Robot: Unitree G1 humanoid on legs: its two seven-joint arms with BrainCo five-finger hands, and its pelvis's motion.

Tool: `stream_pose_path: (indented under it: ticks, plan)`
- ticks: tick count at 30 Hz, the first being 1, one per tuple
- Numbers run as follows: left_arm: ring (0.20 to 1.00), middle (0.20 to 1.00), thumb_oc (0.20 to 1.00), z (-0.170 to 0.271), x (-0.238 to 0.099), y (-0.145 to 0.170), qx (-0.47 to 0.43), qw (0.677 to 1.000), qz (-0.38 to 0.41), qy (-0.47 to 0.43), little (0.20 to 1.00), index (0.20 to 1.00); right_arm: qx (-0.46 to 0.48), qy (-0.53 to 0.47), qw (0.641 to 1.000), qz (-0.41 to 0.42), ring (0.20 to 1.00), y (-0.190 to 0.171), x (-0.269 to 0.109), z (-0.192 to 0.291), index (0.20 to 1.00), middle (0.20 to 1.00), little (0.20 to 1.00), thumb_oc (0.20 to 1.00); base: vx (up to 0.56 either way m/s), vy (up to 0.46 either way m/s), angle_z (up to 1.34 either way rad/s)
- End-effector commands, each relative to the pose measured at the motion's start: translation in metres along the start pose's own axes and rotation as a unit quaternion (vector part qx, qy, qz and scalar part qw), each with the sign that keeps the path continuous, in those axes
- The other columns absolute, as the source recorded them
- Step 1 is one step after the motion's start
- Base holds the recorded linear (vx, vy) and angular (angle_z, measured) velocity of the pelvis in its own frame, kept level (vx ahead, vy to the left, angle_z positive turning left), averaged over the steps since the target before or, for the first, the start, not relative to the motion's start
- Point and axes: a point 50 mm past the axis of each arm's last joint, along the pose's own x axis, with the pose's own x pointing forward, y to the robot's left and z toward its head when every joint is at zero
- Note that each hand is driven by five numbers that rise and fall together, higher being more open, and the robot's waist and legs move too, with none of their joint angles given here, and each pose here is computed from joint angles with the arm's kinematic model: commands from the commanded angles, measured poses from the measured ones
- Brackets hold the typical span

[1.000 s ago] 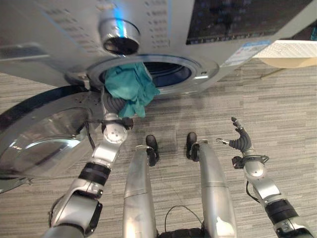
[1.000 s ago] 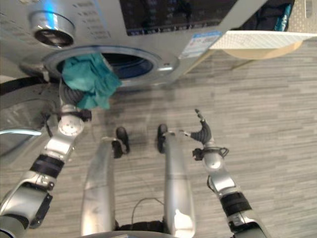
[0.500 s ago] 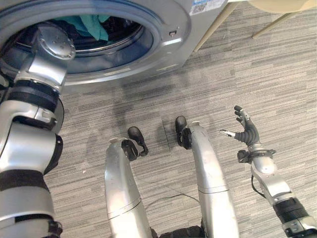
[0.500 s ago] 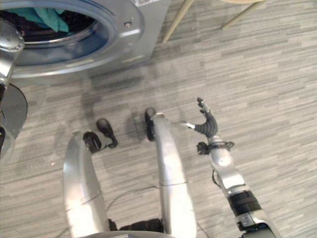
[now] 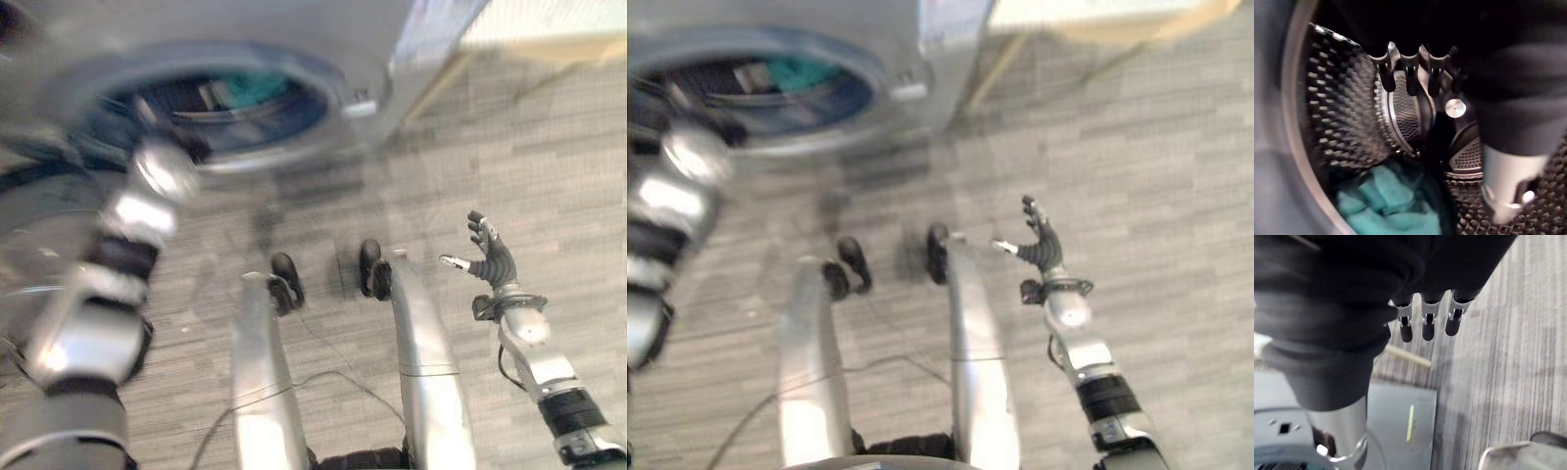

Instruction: Grab the laundry basket,head to the washer,open it,put in the laundry and shut it.

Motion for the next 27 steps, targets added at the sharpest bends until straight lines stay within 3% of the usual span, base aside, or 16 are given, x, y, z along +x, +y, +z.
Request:
stream_pose_path:
  ticks: [1, 2, 5, 12, 15, 16, 21, 27]
  plan:
    - [1.0, 1.0, 1.0, 0.013, 0.008, 0.011, -0.052, 0.998, 0.019, -0.023, 1.0, 1.0, -0.021, -0.006, 1.0, -0.012, 1.0, 0.001, -0.007, 0.0, 1.0, 1.0, 1.0, 1.0, -0.04, 0.016, 0.28]
    - [1.0, 1.0, 1.0, -0.016, -0.023, -0.015, -0.088, 0.996, -0.015, 0.024, 1.0, 1.0, -0.043, 0.027, 0.999, -0.016, 1.0, 0.002, -0.007, -0.012, 1.0, 1.0, 1.0, 1.0, -0.03, 0.028, 0.22]
    - [1.0, 1.0, 1.0, -0.053, -0.07, -0.043, -0.137, 0.984, -0.055, 0.096, 1.0, 1.0, -0.048, 0.075, 0.996, -0.022, 1.0, 0.001, -0.012, -0.031, 1.0, 1.0, 1.0, 1.0, 0.02, 0.028, 0.18]
    - [1.0, 1.0, 1.0, -0.121, -0.177, -0.071, -0.164, 0.939, -0.134, 0.27, 1.0, 1.0, -0.062, 0.172, 0.983, -0.001, 1.0, 0.001, -0.041, -0.073, 1.0, 1.0, 1.0, 1.0, 0.1, 0.013, 0.15]
    - [1.0, 1.0, 1.0, -0.121, -0.177, -0.071, -0.164, 0.939, -0.134, 0.27, 1.0, 1.0, -0.062, 0.172, 0.983, -0.001, 1.0, 0.001, -0.041, -0.073, 1.0, 1.0, 1.0, 1.0, 0.11, 0.038, 0.02]
    - [1.0, 1.0, 1.0, -0.15, -0.231, -0.07, -0.121, 0.91, -0.182, 0.352, 1.0, 1.0, -0.075, 0.235, 0.969, 0.019, 1.0, 0.002, -0.065, -0.1, 1.0, 1.0, 1.0, 1.0, 0.34, 0.138, -0.08]
    - [1.0, 1.0, 1.0, -0.163, -0.262, -0.073, -0.096, 0.886, -0.21, 0.401, 1.0, 1.0, -0.064, 0.28, 0.958, 0.014, 1.0, -0.003, -0.086, -0.117, 1.0, 1.0, 1.0, 1.0, 0.21, 0.129, -0.54]
    - [1.0, 1.0, 1.0, -0.167, -0.265, -0.075, -0.07, 0.882, -0.231, 0.404, 1.0, 1.0, -0.048, 0.312, 0.949, 0.005, 1.0, -0.003, -0.1, -0.128, 1.0, 1.0, 1.0, 1.0, 0.04, 0.092, -0.62]
